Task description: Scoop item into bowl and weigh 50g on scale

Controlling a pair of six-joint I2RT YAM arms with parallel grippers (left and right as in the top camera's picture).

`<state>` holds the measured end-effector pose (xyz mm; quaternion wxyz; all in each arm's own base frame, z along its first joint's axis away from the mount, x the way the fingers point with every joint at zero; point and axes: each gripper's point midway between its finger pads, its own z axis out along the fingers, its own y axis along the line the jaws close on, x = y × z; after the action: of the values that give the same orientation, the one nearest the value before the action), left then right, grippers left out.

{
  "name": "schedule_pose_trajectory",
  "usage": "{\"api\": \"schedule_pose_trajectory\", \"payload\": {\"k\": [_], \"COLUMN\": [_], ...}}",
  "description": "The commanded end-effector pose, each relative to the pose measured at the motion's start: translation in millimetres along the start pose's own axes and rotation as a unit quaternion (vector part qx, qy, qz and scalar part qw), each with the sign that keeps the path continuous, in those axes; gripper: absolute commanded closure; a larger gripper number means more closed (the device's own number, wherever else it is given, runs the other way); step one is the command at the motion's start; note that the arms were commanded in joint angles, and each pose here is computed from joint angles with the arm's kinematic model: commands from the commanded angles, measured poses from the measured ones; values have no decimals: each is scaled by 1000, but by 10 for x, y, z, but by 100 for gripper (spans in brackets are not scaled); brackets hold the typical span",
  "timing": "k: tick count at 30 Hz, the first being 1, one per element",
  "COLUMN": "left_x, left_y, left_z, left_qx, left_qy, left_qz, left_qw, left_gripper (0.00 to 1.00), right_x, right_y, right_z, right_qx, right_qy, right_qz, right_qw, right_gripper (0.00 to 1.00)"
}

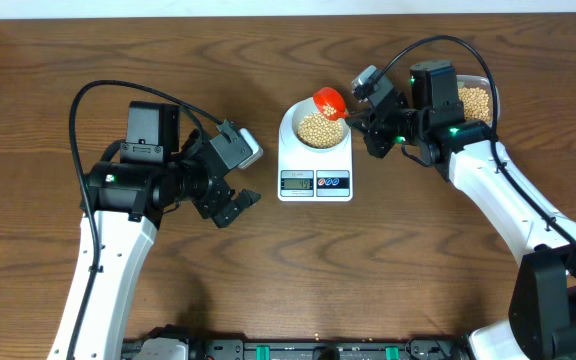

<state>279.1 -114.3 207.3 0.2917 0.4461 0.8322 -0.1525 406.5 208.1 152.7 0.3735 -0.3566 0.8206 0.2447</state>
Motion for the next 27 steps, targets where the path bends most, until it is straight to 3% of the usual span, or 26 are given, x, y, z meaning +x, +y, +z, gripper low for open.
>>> {"api": "schedule_pose_trajectory", "payload": {"k": [1,27], "left_x": [-49,-49], "left_y": [21,21], "left_z": [-74,-74], "left_qx": [-10,-10], "left_qy": [-8,-8], "left_qz": [2,2], "left_qw": [1000,1000], "left_gripper": [2,2], "right_x": [-80,-72], "right_y": [64,126], "right_z": [-58,-73], "right_qx": [-3,-28], "right_qy": [-11,-12], "right_qz": [-10,47], "right_qw": [1000,998], "right_gripper": [99,99]}}
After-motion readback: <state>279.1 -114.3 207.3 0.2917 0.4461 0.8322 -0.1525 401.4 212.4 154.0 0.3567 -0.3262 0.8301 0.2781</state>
